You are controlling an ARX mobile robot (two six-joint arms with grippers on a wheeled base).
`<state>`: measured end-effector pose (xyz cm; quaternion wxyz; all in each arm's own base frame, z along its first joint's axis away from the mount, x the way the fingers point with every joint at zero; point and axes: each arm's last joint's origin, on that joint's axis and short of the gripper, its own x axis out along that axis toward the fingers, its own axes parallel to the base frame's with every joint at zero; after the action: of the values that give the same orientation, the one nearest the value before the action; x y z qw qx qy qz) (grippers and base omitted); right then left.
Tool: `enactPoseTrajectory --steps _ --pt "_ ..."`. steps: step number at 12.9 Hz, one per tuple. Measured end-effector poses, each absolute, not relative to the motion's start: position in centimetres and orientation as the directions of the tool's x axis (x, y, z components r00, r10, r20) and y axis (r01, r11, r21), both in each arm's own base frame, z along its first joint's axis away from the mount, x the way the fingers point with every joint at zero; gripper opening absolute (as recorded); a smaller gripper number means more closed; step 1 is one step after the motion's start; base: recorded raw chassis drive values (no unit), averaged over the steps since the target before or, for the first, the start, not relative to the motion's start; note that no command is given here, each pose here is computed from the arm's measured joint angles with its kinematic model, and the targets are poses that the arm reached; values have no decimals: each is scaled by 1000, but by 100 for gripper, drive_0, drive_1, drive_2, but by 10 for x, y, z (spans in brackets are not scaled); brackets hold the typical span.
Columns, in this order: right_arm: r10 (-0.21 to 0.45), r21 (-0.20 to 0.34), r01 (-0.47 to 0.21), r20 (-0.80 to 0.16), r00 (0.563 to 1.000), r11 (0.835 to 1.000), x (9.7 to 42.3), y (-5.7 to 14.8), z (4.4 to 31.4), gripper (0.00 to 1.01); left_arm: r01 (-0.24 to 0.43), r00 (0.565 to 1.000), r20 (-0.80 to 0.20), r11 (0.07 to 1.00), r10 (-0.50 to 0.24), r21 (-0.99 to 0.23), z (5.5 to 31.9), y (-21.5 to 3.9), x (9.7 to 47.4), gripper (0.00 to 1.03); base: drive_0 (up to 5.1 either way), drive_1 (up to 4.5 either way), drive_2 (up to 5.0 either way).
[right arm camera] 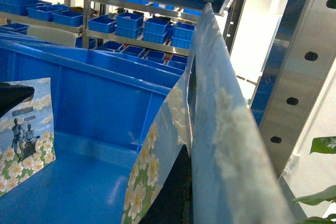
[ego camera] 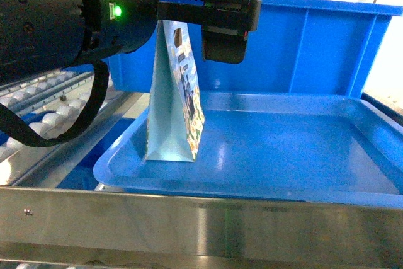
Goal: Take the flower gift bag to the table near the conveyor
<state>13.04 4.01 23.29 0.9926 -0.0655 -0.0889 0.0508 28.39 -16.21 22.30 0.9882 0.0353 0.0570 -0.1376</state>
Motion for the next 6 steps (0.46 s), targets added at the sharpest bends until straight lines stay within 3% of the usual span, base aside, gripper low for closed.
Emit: enactPoseTrajectory --steps 2,4,6 --pt "113 -139 -89 170 979 986 130 40 233 2 250 958 -149 968 -245 21 218 -162 286 94 0 0 0" --pt "113 -139 -89 170 979 986 130 40 233 2 231 961 -159 973 -228 1 215 -160 288 73 0 0 0" --pt "113 -139 -89 170 979 986 130 40 233 2 217 958 -194 976 -213 0 208 -160 291 45 0 0 0"
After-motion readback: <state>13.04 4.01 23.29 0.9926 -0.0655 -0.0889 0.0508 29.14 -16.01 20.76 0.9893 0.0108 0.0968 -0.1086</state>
